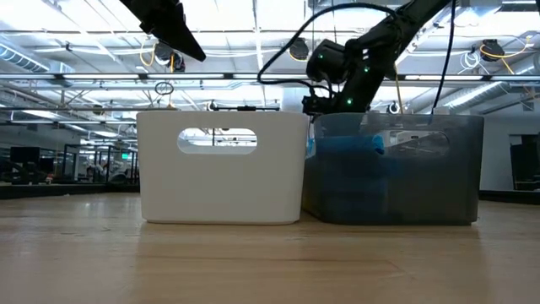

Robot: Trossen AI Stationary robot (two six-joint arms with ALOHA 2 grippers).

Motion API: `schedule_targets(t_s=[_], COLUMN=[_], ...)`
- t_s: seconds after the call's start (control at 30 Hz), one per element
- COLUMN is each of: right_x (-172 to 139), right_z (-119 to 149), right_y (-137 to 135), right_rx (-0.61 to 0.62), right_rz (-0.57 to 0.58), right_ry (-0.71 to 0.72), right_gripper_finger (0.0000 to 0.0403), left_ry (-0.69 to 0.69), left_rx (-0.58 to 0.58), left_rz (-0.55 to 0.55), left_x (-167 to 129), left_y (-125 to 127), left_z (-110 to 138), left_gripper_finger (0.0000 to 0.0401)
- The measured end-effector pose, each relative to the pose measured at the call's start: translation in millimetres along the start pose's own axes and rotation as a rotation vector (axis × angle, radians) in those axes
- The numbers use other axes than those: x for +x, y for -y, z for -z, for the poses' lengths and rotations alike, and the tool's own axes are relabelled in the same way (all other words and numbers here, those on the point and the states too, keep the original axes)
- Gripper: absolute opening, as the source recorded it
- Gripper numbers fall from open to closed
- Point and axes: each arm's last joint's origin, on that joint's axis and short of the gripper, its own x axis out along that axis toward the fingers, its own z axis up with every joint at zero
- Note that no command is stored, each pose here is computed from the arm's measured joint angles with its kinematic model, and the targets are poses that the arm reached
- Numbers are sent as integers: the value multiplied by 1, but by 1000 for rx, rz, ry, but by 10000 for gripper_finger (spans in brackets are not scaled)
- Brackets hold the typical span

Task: Pick & Place Kitchen Items
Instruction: Put the dark green microfiber into the yellow bin, then put the light orange microfiber into the yellow bin

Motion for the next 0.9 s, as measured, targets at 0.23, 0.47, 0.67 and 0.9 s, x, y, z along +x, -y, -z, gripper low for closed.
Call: schedule_targets(t_s=[0.23, 0.47, 0.67, 0.9], right_x=[0, -17, -47, -58], right_z=[-3, -13, -22, -25], right_y=[2, -4, -16, -34], right_rx=[16, -42, -74, -170], right_rz=[-24, -39, -69, -101], right_ry=[27, 140, 262, 336], right_gripper_finger=[0, 0, 0, 0], left_ry=[1, -169, -384, -665], left_rx=[-57, -108, -140, -205], left_rz=[35, 147, 360, 474], left_x=[0, -2, -24, -40], left_y=[1, 5, 20, 65], left_z=[0, 17, 36, 78], left_gripper_finger=[124, 124, 124, 124])
